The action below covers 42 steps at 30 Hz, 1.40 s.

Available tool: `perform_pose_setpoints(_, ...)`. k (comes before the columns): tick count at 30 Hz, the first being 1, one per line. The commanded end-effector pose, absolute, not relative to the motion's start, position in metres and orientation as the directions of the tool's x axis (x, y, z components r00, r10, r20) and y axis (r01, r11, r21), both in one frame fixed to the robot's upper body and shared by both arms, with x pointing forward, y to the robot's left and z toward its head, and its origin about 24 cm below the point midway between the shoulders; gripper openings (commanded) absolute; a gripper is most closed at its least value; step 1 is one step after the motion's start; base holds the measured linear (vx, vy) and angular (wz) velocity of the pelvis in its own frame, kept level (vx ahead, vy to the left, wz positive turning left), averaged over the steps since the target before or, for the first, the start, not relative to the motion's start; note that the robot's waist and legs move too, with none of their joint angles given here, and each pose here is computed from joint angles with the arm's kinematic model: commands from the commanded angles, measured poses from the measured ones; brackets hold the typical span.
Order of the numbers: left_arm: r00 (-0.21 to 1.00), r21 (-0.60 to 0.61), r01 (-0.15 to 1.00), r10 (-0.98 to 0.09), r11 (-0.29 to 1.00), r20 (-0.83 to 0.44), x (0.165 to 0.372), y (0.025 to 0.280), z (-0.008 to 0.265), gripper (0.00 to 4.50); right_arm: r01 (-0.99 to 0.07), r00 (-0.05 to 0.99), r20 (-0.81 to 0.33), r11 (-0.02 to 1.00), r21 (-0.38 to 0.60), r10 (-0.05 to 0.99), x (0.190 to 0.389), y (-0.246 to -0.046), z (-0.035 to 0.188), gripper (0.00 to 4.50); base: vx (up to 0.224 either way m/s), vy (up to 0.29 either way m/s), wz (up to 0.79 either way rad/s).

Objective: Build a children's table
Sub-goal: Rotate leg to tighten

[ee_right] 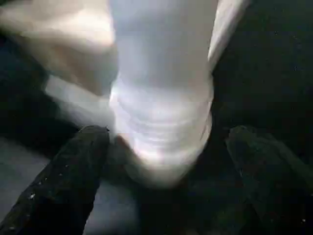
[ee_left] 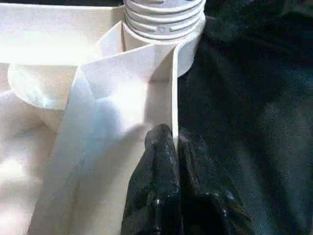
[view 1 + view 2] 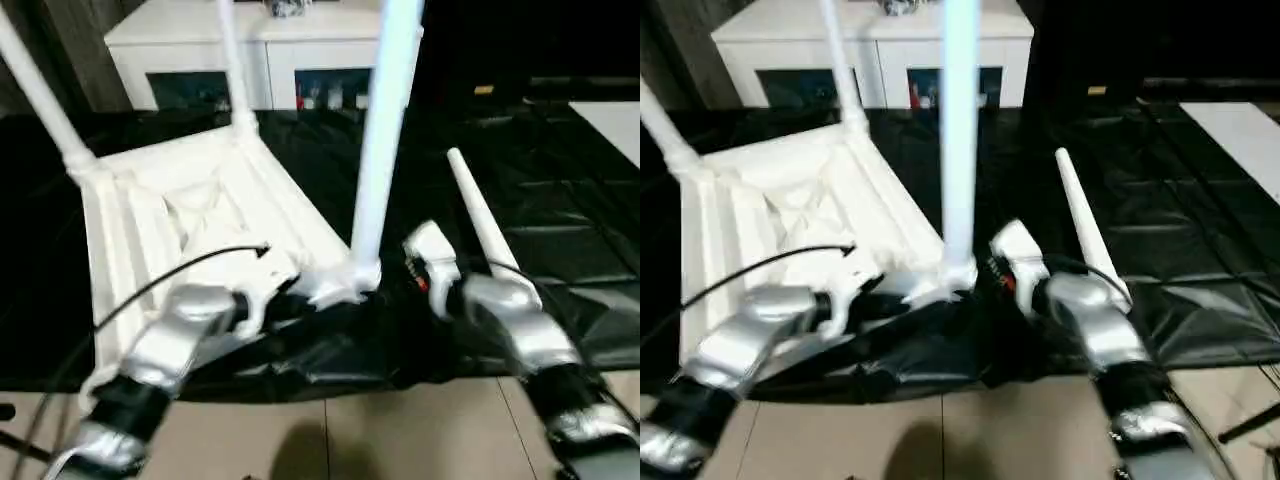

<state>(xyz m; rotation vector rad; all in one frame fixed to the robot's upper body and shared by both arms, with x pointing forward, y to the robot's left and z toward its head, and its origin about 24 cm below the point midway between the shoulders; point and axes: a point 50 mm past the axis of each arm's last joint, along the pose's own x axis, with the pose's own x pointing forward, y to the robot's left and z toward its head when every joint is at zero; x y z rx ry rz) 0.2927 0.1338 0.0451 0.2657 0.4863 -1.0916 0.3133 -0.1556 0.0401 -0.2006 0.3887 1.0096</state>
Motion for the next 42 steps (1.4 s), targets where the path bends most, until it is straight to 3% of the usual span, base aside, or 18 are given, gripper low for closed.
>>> perform_pose_setpoints(1,0.288,-0.05,0.937,-0.848,0.344,-0.445,0.287,0.12,0.054,0.0,-0.898,0.407,-0.397,0.44,-0.008,0.823,0.313,-0.147,0.048,4.18,0.0,0.0,0.0)
perform_pose_setpoints(9,0.277,-0.039,0.944,-0.849,0.328,-0.45,0.285,0.122,0.055,0.0,-0.909,0.407,-0.343,0.412,-0.061,0.847,0.32,-0.139,0.058,4.18,0.0,0.0,0.0)
perform_pose_setpoints(16,0.268,-0.042,0.946,-0.849,0.321,-0.456,0.284,0.124,0.056,0.0,-0.925,0.372,-0.368,0.373,-0.069,0.852,0.32,-0.137,0.055,4.18,0.0,0.0,0.0)
perform_pose_setpoints(31,0.26,-0.049,0.947,-0.847,0.317,-0.464,0.284,0.125,0.056,0.0,-0.923,0.379,-0.337,0.379,-0.069,0.862,0.323,-0.137,0.055,2.84,0.0,0.0,0.0)
perform_pose_setpoints(39,0.25,-0.055,0.949,-0.847,0.311,-0.469,0.283,0.126,0.055,0.0,-0.925,0.373,-0.33,0.376,-0.059,0.867,0.32,-0.134,0.05,2.73,0.0,0.0,0.0)
perform_pose_setpoints(42,0.265,-0.058,0.942,-0.839,0.33,-0.475,0.284,0.125,0.053,0.0,-0.887,0.451,-0.323,0.457,-0.06,0.832,0.323,-0.131,0.046,2.72,0.0,0.0,0.0)
